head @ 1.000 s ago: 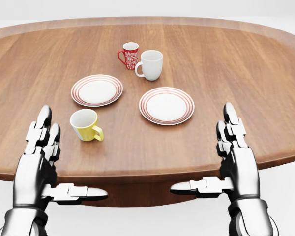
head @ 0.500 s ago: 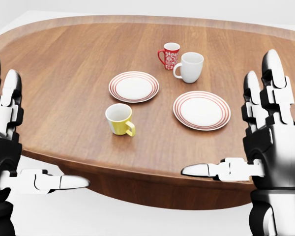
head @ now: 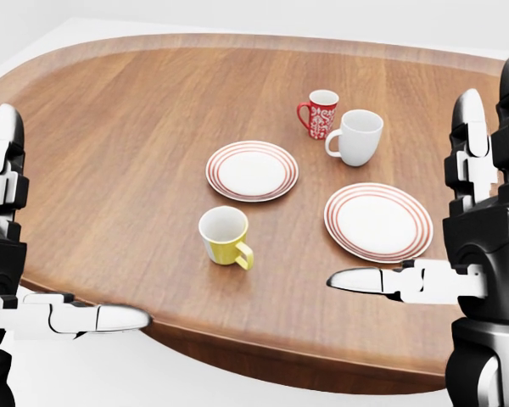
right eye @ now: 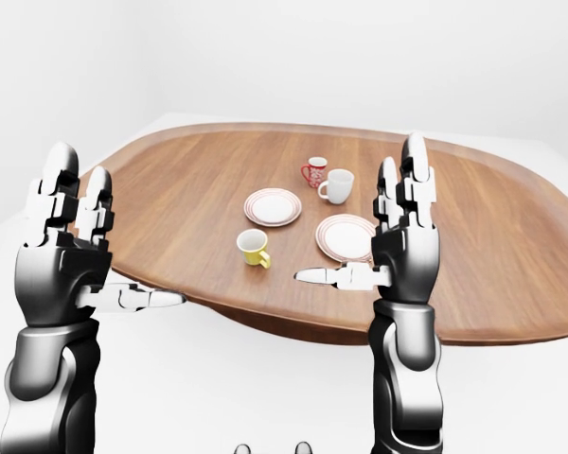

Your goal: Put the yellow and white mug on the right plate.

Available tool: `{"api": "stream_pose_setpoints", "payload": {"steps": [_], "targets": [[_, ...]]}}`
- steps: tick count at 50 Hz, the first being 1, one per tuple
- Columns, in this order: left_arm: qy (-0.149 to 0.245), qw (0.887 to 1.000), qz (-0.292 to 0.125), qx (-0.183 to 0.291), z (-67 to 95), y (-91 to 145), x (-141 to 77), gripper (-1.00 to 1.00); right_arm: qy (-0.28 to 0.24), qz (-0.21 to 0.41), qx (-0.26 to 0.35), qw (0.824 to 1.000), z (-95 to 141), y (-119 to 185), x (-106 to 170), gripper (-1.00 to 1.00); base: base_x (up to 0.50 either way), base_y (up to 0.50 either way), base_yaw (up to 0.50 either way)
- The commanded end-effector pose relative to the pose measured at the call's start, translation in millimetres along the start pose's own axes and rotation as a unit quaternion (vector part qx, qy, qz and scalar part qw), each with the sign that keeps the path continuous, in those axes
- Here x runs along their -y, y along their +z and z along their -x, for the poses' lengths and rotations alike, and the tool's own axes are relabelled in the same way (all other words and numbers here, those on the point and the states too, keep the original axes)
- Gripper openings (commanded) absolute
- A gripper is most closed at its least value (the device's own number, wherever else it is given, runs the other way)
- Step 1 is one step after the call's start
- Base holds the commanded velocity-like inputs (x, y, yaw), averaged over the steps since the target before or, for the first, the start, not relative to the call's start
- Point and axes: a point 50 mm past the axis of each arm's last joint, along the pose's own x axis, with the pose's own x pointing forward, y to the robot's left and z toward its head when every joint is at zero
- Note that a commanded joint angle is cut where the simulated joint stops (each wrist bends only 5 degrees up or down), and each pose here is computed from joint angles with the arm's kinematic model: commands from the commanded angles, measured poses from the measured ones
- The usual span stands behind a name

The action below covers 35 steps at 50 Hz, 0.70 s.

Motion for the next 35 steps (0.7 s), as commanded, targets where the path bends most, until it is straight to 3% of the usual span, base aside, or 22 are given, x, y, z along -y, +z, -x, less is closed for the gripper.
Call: {"api": "stream_pose_setpoints", "payload": {"steps": [1,30,35], "targets": [[-0.003,1.0,0.0,0.003,0.3,1.6,1.4,1.0,0.002,-0.002,0.002,1.0,-0.1,1.1,-0.4,1.0,0.47,0.16,0.0],[-0.006,1.0,0.0,-0.007,0.8,-2.5,2.5,1.0,0.006,0.009,-0.028,1.0,1.5,-12.6,-1.3,1.0,0.47,0.19,0.0],[-0.006,1.0,0.0,-0.003,0.7,-1.0,2.8,1.0,0.01,0.016,-0.029,0.999,1.5,-13.3,-3.8,1.0,0.0,0.0,0.0]]}}
